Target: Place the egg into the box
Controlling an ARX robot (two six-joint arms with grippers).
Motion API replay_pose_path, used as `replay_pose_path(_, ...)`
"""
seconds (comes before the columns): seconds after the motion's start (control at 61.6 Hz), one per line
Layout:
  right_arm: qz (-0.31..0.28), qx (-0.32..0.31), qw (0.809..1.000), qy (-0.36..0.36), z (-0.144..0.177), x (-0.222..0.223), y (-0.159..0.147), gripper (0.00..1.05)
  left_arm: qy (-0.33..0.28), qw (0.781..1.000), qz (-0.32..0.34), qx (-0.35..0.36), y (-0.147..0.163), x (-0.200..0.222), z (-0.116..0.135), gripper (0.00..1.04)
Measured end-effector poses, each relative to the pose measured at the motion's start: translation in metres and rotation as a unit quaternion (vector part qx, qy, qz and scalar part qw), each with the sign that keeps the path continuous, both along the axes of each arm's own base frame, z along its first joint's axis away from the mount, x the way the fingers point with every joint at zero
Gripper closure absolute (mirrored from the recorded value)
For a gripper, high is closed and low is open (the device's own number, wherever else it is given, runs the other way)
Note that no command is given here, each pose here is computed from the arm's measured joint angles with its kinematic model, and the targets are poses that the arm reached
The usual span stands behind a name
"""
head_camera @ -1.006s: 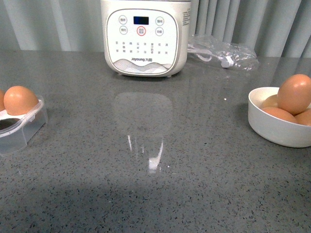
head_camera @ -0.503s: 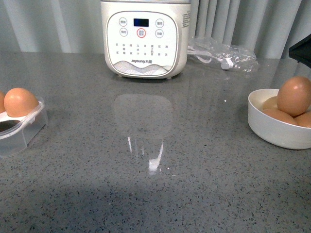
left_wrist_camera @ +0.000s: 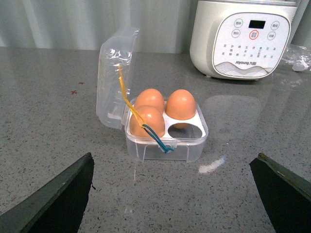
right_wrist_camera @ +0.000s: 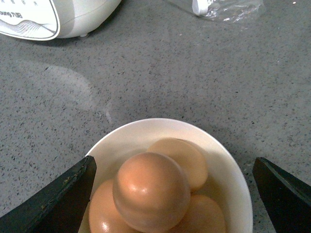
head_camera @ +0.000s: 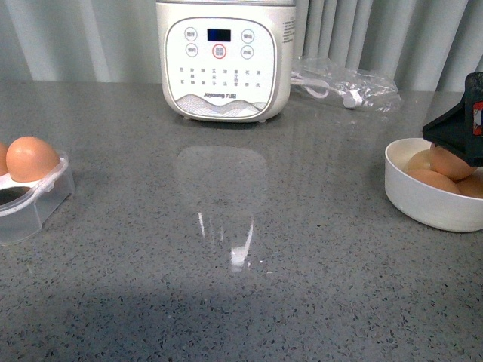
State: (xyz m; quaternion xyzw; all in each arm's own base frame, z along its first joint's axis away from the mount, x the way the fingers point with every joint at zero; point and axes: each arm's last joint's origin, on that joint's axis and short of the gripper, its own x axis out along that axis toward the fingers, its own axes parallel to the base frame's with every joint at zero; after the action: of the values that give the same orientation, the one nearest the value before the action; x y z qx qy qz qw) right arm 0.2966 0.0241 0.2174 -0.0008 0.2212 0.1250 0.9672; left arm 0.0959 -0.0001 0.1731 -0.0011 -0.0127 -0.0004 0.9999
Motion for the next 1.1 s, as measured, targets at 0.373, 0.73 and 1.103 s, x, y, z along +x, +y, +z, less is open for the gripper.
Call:
replay_pose_path(0.373,0.009,0.000,1.000,0.011,-0.013,0.000,0.000,0.13,0.000,1.000,0.000,0.000,0.000,0.000,0.000,0.07)
replay_pose_path(0.73,0.024,-0.015,1.000,-0.004,-0.008,-0.002,0.008,0.61,0.000,1.000,0.000,0.000,0.000,0.000,0.000,0.07)
replay_pose_path(1.103,0.032,-0.015,0.999,-0.023,0.008,-0.011,0.010,0.62,0.000,1.000,0.000,0.000,0.000,0.000,0.000,0.07)
